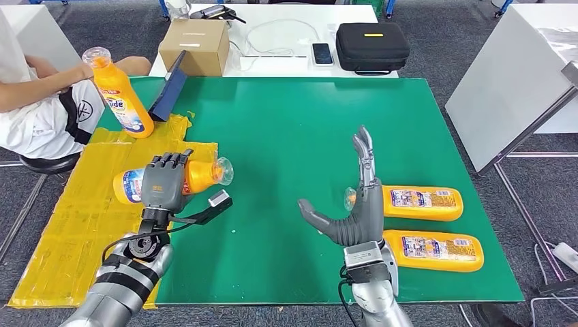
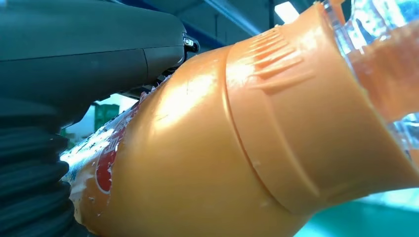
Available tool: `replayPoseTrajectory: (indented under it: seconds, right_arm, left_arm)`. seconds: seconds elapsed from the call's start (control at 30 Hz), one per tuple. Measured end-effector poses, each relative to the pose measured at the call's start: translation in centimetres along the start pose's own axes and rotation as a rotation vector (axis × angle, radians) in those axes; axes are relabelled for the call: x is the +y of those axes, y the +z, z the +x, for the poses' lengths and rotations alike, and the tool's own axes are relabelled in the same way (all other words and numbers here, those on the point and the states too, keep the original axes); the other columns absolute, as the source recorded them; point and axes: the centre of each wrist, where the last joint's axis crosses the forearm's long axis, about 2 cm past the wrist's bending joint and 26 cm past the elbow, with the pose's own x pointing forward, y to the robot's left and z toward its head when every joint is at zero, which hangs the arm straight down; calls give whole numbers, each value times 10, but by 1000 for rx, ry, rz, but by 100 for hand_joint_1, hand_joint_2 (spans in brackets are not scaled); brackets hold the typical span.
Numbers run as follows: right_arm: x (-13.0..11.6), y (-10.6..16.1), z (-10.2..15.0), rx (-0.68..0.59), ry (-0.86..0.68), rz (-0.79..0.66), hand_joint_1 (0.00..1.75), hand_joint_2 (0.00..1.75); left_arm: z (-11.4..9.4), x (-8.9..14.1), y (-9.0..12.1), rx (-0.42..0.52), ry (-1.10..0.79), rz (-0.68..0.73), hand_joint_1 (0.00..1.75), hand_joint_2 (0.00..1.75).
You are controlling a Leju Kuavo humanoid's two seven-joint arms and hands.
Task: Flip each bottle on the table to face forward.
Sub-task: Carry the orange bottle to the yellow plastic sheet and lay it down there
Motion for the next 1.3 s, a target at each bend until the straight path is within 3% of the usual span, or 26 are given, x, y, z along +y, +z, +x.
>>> replayPoseTrajectory:
  seconds: [0.23, 0.43, 0.93, 0.97, 1.07, 1.1, 1.3]
  right_arm:
    - [0, -1, 0, -3, -2, -1, 0, 175]
    - [0, -3, 0, -9, -4, 10, 0, 175]
    - [1, -8, -2, -15, 4, 19, 0, 175]
    - [1, -8, -2, -15, 4, 19, 0, 175]
    - [1, -8, -2, -13, 6, 17, 0, 175]
    - [1, -8, -2, -13, 7, 16, 0, 175]
    - [1, -8, -2, -11, 12, 11, 0, 175]
  left_arm:
    - [-12, -12, 3, 11, -32, -65, 175, 175]
    - [-47, -38, 9, 79, -110, -230, 175, 175]
    - [-72, -49, 14, 217, -178, -324, 171, 175]
    - [-73, -49, 14, 216, -179, -327, 148, 175]
    - [-77, -50, 15, 208, -150, -339, 23, 175]
    - [-79, -50, 16, 206, -131, -345, 3, 175]
    - [-88, -50, 15, 203, -17, -392, 0, 175]
